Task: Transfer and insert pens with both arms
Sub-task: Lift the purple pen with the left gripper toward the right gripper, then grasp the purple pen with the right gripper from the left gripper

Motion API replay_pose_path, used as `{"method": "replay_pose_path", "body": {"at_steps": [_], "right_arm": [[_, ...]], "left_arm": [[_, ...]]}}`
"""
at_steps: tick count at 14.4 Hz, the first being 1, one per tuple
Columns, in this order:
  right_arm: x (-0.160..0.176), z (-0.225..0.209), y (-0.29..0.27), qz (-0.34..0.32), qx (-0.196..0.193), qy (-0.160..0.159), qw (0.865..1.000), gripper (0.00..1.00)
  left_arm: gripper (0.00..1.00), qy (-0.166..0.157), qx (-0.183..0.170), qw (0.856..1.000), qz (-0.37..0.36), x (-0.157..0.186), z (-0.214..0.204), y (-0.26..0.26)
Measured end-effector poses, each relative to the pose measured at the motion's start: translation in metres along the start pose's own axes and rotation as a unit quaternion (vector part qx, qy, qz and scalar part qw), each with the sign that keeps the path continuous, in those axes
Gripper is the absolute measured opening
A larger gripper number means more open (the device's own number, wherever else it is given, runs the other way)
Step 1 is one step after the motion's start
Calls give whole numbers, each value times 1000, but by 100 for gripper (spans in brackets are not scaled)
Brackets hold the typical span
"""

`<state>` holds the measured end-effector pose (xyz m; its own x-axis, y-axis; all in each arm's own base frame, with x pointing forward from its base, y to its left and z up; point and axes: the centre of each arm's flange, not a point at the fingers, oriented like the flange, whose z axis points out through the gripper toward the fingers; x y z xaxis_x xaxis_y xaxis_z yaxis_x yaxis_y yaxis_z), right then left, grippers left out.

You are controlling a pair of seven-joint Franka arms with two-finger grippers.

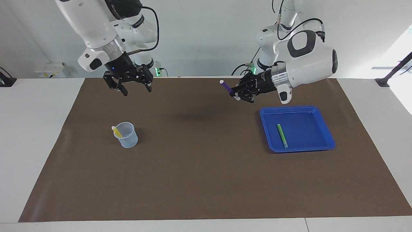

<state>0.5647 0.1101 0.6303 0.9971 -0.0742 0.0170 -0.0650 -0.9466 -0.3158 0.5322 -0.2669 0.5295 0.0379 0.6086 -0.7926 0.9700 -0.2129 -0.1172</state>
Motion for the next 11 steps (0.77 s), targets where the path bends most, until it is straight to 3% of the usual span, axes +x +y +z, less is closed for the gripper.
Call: {"method": "replay_pose_path", "body": {"at_steps": [2, 4, 8, 11], "right_arm": [[0, -2, -19, 49, 51, 2, 997, 100], [-2, 1, -46, 92, 76, 14, 993, 100], [-11, 18, -97, 115, 98, 20, 988, 100], [-16, 33, -115, 108, 98, 6, 989, 100]], "left_arm": [[17, -24, -22, 999, -16, -9, 20, -12], [17, -37, -46, 998, -28, -15, 41, -24], [17, -44, -74, 996, -37, -28, 81, -45], [17, -57, -90, 993, -45, -35, 92, -52]]}}
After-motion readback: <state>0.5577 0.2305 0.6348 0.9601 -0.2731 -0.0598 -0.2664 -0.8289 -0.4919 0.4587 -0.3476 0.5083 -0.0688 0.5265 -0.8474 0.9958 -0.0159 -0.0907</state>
